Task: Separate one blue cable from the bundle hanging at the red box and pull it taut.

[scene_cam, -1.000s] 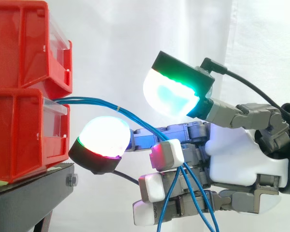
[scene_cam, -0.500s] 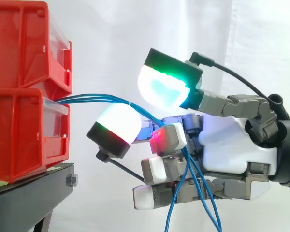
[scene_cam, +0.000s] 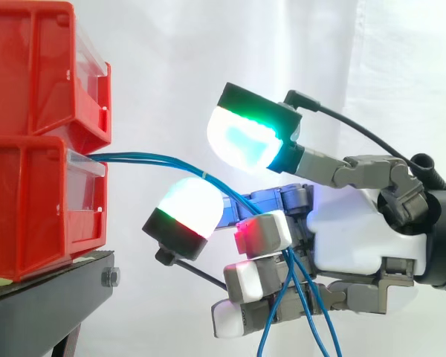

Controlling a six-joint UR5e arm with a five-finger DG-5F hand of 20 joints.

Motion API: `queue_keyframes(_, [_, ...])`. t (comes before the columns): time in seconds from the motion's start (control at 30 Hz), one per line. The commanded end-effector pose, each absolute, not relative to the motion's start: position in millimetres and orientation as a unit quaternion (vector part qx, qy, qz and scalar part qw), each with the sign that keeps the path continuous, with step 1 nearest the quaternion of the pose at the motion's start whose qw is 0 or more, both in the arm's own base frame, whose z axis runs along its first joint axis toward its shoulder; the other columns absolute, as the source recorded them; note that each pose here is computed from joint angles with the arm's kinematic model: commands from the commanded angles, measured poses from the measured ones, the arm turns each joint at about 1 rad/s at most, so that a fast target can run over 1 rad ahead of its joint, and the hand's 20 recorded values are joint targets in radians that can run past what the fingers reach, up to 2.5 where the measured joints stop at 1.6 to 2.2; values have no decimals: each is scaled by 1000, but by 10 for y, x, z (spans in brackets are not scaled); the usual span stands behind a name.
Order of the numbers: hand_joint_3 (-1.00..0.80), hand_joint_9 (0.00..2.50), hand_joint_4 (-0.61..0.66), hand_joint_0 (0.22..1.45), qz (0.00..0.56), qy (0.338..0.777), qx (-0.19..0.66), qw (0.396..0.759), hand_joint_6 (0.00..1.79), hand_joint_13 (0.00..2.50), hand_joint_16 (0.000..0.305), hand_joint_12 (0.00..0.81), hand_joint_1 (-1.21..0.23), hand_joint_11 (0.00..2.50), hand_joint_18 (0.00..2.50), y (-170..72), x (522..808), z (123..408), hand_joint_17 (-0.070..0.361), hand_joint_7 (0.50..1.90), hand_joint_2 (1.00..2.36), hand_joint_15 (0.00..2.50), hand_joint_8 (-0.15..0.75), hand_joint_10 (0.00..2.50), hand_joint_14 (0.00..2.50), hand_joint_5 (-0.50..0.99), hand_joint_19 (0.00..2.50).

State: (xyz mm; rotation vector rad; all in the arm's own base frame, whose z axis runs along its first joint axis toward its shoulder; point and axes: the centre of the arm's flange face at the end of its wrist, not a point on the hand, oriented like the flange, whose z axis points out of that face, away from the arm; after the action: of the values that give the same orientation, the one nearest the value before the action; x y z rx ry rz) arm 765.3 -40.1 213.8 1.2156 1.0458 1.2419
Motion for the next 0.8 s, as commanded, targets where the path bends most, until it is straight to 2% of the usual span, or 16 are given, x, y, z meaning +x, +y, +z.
queue_keyframes(0.0, [-380, 1259, 182, 663, 499, 440, 508, 547, 501, 1108, 31, 338, -459, 837, 755, -445, 7647, 2135, 70, 1282, 1009, 575, 343, 20, 21, -80, 504])
queue_keyframes(0.17, [-239, 1275, 179, 696, 467, 432, 515, 574, 501, 1115, 33, 347, -547, 831, 766, -598, 7633, 2135, 73, 1271, 1012, 565, 345, 19, 21, -80, 504])
queue_keyframes(0.33, [-230, 1276, 176, 696, 461, 430, 517, 579, 501, 1120, 34, 352, -619, 828, 774, -664, 7627, 2134, 76, 1282, 1012, 561, 355, 18, 20, -81, 491])
queue_keyframes(0.5, [-320, 1260, 185, 661, 457, 436, 514, 581, 500, 1110, 32, 343, -649, 854, 761, -619, 7627, 2130, 73, 1295, 1011, 576, 347, 17, 20, -86, 504])
queue_keyframes(0.67, [-490, 1260, 189, 591, 459, 439, 510, 580, 500, 1109, 32, 345, -572, 852, 764, -536, 7638, 2123, 73, 1290, 1001, 570, 350, 18, 20, -88, 505])
queue_keyframes(0.77, [-500, 1259, 194, 568, 462, 439, 509, 578, 501, 1112, 33, 347, -528, 845, 767, -489, 7641, 2136, 75, 1267, 1000, 577, 350, 18, 20, -92, 507])
